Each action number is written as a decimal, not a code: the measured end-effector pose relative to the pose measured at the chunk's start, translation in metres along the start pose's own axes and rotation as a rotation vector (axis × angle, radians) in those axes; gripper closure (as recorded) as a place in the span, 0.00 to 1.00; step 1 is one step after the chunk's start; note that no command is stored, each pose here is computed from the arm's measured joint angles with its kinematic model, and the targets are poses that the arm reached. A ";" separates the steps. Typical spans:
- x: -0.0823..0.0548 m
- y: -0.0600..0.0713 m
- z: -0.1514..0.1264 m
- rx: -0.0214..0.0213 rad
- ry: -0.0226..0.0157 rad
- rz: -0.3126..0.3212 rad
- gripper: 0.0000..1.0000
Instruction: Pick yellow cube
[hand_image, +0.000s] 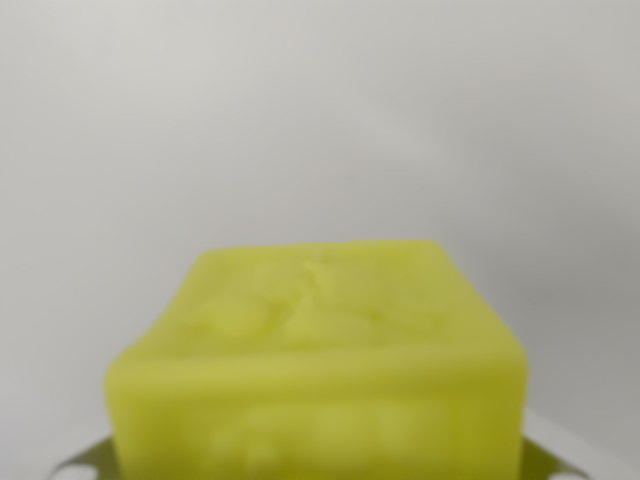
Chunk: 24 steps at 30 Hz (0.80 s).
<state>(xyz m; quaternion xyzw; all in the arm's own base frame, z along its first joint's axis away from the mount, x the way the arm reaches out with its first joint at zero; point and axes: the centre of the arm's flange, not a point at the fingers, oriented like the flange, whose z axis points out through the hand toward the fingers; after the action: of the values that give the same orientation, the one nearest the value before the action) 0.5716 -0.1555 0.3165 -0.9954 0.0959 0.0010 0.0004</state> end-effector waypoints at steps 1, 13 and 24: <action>0.000 0.000 -0.002 0.0000 0.0000 0.000 1.00; 0.000 0.000 -0.032 0.0001 -0.0004 0.000 1.00; 0.000 0.000 -0.048 0.0000 -0.0002 0.000 1.00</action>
<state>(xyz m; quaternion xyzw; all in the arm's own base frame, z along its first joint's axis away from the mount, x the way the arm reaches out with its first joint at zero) 0.5717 -0.1556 0.3643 -0.9954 0.0959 0.0011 0.0005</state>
